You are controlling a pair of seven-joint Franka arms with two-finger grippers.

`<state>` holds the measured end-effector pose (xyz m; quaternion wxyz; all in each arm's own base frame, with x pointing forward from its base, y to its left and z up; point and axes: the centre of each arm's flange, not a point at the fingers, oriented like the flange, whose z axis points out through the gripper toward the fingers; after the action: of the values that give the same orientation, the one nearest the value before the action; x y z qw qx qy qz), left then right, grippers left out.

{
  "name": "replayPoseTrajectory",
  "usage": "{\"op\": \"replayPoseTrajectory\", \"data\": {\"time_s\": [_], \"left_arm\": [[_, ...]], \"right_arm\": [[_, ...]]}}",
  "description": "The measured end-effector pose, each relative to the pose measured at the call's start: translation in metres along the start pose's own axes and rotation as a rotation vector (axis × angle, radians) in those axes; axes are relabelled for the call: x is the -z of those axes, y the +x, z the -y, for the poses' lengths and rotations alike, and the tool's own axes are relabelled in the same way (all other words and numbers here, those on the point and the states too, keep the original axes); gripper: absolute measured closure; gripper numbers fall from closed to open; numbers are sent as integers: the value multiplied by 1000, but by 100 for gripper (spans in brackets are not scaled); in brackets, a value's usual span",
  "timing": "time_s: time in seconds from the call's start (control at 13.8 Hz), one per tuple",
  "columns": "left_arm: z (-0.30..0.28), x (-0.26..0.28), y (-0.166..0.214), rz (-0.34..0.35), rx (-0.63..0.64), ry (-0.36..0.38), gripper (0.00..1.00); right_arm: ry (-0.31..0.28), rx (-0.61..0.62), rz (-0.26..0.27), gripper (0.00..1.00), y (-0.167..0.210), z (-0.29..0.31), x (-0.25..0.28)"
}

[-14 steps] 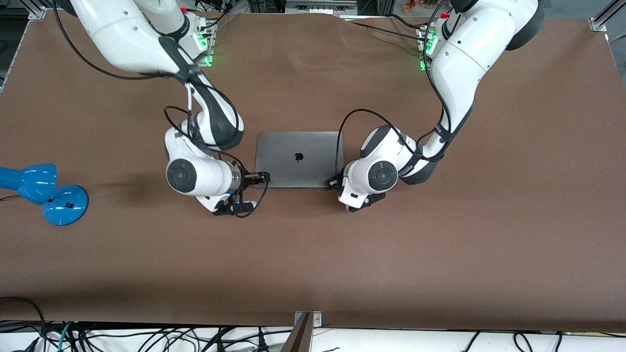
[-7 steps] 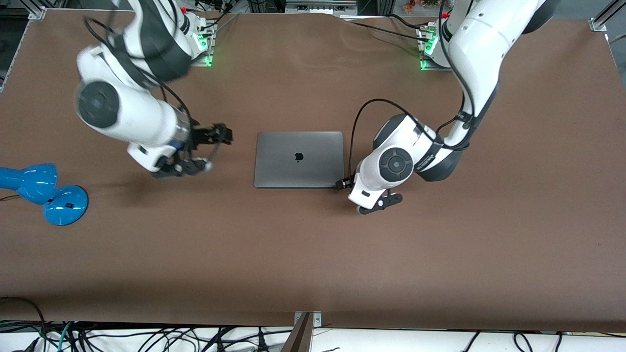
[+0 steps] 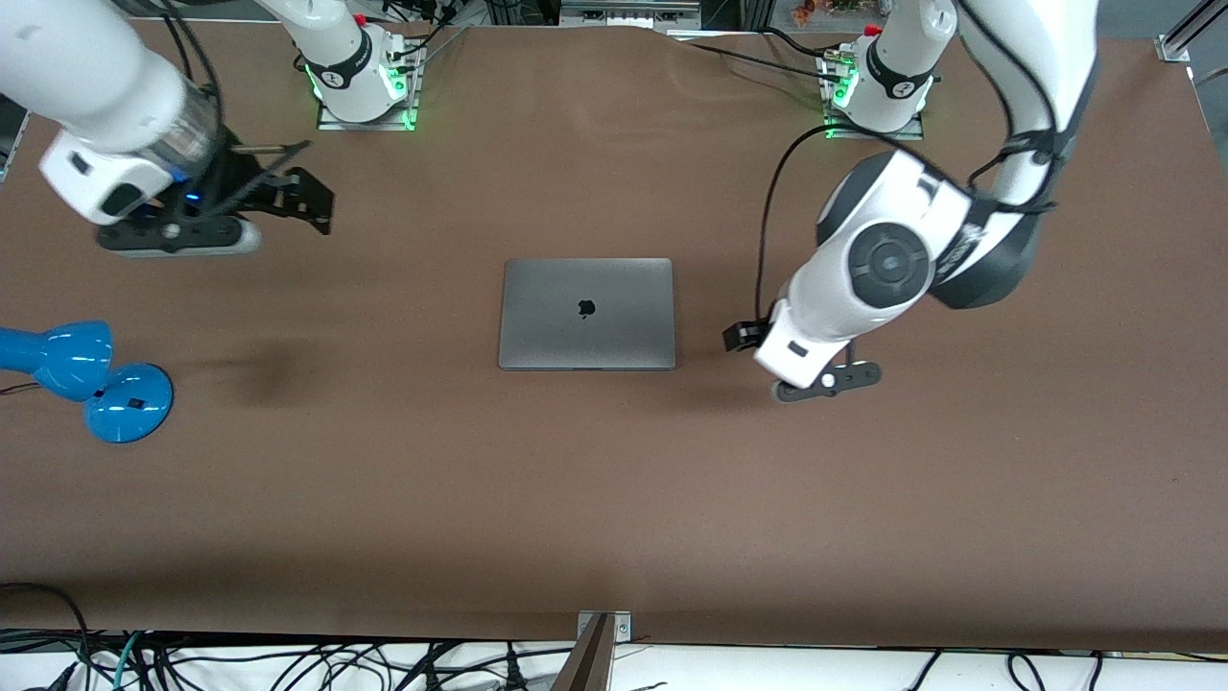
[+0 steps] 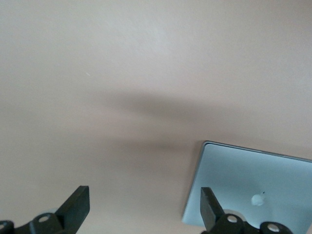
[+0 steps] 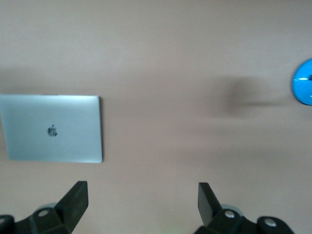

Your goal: Close laptop with both arms from behind

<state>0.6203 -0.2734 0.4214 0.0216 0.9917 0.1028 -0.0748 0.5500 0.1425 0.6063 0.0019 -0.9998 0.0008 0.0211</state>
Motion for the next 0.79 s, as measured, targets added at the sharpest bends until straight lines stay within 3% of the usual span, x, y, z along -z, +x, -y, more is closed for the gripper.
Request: {"op": "replayPoseTrajectory", "data": {"time_s": [0.36, 0.79], "left_arm": [[60, 51, -13, -68, -88, 58, 0], [151, 98, -48, -91, -131, 123, 0]], "right_arm": [[-61, -95, 16, 0, -1, -62, 10], [-64, -56, 6, 0, -6, -101, 21]]}}
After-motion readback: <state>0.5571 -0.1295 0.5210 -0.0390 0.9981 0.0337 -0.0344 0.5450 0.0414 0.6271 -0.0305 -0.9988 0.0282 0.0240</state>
